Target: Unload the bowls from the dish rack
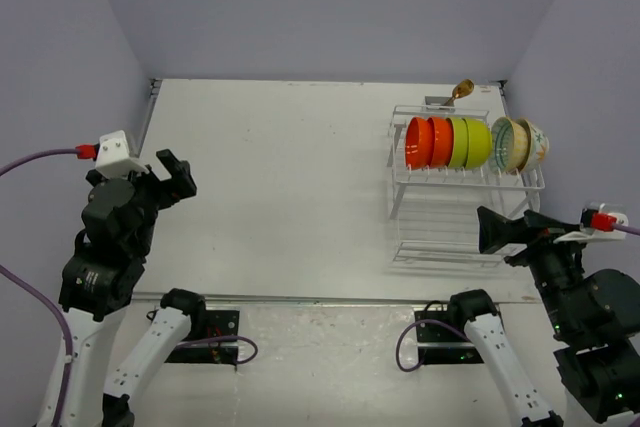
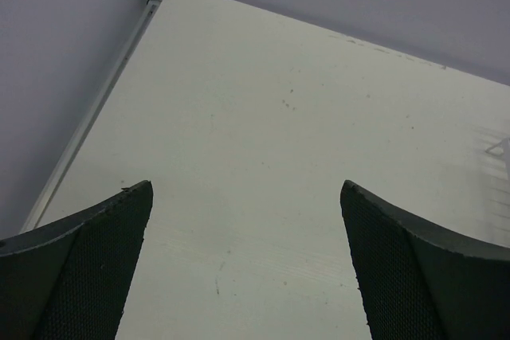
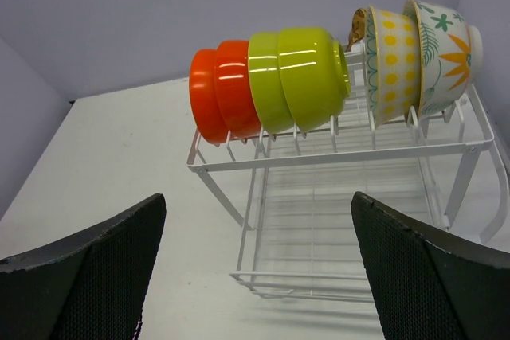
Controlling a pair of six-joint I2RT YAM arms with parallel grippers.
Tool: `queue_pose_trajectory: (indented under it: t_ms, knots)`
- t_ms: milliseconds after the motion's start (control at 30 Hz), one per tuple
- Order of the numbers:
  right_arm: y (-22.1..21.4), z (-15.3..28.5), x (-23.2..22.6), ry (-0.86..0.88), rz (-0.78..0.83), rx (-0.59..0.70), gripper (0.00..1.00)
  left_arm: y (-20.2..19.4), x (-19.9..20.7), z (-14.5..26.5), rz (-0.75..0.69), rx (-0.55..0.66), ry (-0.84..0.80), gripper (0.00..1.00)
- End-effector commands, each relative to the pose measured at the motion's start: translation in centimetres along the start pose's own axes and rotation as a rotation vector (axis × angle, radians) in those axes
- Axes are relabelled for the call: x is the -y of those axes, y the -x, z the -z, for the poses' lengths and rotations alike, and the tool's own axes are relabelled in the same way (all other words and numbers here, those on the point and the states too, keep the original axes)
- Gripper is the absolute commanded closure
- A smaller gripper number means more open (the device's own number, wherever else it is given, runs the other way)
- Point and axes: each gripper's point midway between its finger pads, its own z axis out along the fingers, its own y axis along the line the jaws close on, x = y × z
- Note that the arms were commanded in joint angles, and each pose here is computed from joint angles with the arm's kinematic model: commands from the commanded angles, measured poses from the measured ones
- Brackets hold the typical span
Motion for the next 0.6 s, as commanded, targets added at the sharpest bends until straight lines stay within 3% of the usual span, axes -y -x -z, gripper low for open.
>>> queue_pose_trajectory:
  t_ms: [0, 133, 233, 400, 500, 567]
  knots:
    - [0.9, -0.3, 0.1, -0.014, -0.007, 0.034, 0.01, 0.5, 1.0, -0.2, 0.068, 0.024, -0.037, 0.00]
    - [0.2, -0.6, -0.1, 0.000, -0.020, 0.013, 0.01, 0.7, 5.4, 0.1, 0.169, 0.009, -0.256, 0.00]
    - [-0.6, -0.6, -1.9, 0.108, -0.015, -0.006, 0.01, 0.8, 9.7, 0.3, 0.269, -0.034, -0.461, 0.00]
    - [-1.7, -0.6, -4.1, 0.244, -0.026, -0.031, 0.01, 0.7, 18.9, 1.2, 0.509, -0.201, -0.940, 0.00]
    - [-1.5, -0.6, -4.2, 0.244, -0.035, -0.033, 0.01, 2.5, 22.7, 2.0, 0.538, -0.222, -1.058, 0.00]
    - [-1.5, -0.6, -4.2, 0.245, -0.035, -0.034, 0.01, 3.7, 24.1, 2.0, 0.551, -0.189, -1.044, 0.00]
